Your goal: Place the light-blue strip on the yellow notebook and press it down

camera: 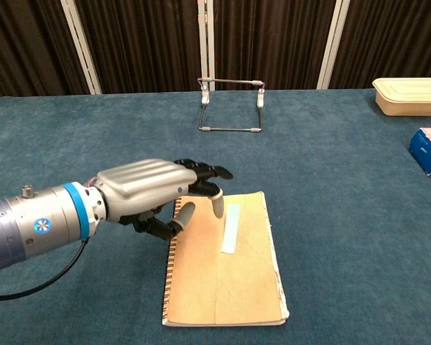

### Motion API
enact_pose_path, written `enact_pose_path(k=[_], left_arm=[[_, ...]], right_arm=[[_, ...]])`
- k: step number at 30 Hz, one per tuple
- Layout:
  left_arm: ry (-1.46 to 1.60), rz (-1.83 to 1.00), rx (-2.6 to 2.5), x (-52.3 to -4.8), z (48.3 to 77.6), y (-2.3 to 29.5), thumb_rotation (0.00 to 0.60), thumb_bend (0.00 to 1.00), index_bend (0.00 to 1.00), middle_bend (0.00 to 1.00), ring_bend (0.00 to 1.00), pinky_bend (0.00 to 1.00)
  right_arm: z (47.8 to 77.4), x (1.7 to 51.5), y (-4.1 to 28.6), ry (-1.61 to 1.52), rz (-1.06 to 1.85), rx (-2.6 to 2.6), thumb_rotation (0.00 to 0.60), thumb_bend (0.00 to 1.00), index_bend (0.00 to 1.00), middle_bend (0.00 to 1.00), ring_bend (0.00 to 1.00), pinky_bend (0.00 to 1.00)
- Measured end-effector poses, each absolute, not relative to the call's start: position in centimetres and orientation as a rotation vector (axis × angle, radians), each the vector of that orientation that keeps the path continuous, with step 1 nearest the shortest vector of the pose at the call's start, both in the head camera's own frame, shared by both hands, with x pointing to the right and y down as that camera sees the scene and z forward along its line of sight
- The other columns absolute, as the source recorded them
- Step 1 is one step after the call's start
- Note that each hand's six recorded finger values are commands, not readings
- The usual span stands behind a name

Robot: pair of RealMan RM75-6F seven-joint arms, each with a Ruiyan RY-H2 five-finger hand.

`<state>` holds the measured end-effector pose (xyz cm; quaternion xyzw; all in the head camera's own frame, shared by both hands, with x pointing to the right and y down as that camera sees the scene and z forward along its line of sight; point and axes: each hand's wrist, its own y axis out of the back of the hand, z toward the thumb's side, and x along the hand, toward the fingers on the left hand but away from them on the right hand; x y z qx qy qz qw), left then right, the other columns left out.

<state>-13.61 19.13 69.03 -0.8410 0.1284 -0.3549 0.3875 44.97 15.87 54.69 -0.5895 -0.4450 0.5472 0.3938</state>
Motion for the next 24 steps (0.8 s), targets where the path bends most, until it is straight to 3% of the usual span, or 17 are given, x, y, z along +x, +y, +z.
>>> enact_pose_path(k=[1,3,7,8,10,16,24], left_arm=[[0.344,-0.901,-2.136,-13.9,68.7,18.7,0.600,0.85,0.29,0.00,0.00,0.00],[0.388,-0.898,-2.121,-14.7,67.8,17.7,0.600,0.69,0.23,0.00,0.00,0.00],[0.489,-0.909,-2.072,-17.0,66.0,15.8,0.600,0.12,0.02,0.00,0.00,0.00],[0.518,-0.917,-2.055,-17.7,65.6,15.4,0.600,0.05,0.00,0.00,0.00,0.00],[0.590,-0.947,-2.005,-19.7,64.6,14.5,0.600,0.00,0.00,0.00,0.00,0.00],[0.798,-1.073,-1.804,-26.9,61.5,13.6,0.600,0.00,0.00,0.00,0.00,0.00],[0.925,-1.273,-1.605,-36.4,58.6,16.3,0.600,0.00,0.00,0.00,0.00,0.00]], right_arm=[[54.7,44.9,15.9,-1.128,1.388,-1.497,0.600,0.00,0.00,0.00,0.00,0.00],[54.8,44.8,15.9,-1.124,1.387,-1.501,0.600,0.00,0.00,0.00,0.00,0.00],[54.9,44.7,16.0,-1.120,1.386,-1.504,0.600,0.00,0.00,0.00,0.00,0.00],[54.9,44.7,16.0,-1.118,1.389,-1.503,0.600,0.00,0.00,0.00,0.00,0.00],[54.9,44.7,16.0,-1.115,1.394,-1.498,0.600,0.00,0.00,0.00,0.00,0.00],[54.8,44.8,16.2,-1.115,1.413,-1.478,0.600,0.00,0.00,0.00,0.00,0.00],[54.4,44.8,16.4,-1.119,1.412,-1.459,0.600,0.00,0.00,0.00,0.00,0.00]])
